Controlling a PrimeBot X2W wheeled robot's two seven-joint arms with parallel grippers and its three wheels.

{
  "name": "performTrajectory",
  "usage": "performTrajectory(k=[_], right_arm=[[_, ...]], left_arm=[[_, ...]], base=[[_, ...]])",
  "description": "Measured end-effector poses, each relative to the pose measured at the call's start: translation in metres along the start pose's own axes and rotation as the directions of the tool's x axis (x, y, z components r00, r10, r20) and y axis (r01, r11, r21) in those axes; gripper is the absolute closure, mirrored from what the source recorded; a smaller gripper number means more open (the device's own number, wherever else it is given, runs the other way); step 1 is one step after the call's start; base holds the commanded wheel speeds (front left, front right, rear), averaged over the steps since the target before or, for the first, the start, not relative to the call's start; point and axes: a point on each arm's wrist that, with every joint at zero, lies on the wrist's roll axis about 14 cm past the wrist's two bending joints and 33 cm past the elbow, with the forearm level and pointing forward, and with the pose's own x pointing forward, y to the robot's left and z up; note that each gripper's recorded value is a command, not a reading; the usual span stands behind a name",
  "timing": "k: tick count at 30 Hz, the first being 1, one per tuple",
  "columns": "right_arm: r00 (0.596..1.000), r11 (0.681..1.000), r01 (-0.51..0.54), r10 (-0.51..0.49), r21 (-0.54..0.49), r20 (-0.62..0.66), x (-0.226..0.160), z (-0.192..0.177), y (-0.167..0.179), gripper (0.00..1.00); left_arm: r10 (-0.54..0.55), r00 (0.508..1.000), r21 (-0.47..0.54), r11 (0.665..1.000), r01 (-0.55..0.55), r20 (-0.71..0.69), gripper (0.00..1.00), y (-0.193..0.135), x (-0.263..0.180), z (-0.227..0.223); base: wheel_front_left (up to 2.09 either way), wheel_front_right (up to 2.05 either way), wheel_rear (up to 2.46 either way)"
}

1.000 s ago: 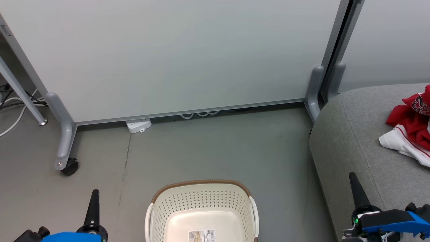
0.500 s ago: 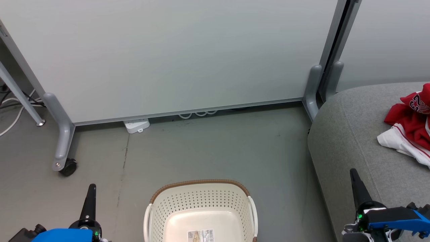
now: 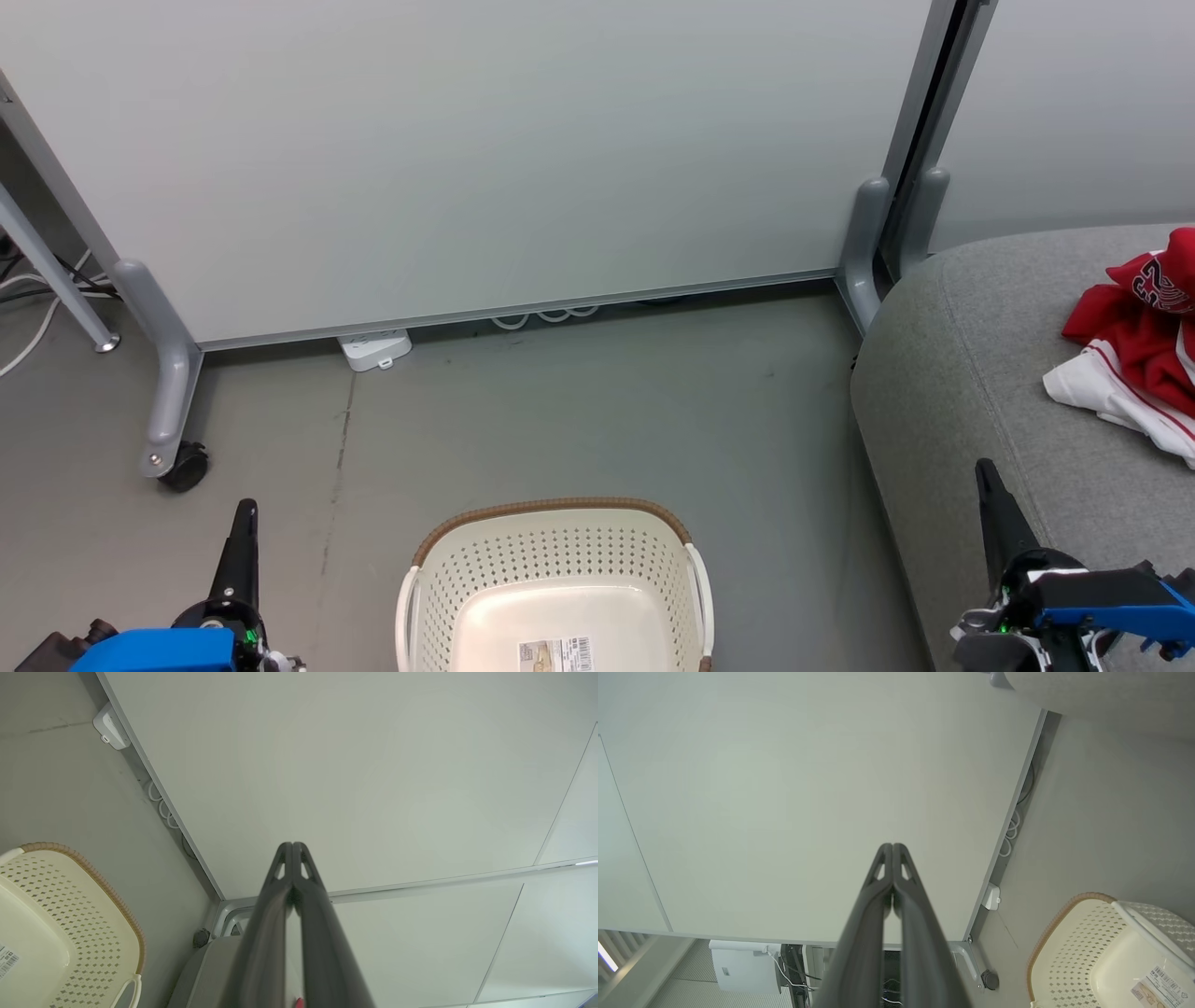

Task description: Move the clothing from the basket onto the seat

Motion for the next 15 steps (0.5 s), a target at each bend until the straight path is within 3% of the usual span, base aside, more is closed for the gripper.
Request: performTrajectory(k=[15], right_arm=[[1.000, 0.993, -0.023, 0.022, 0.115, 0.013, 0.0020, 0.0044, 0.0056, 1.00]], left_arm=[[-0.034, 0.999, -0.101, 0.994, 0.033, -0.006, 1.00, -0.0097, 0.0049, 0.0009]], base=[[0.00, 0.00, 0.00]])
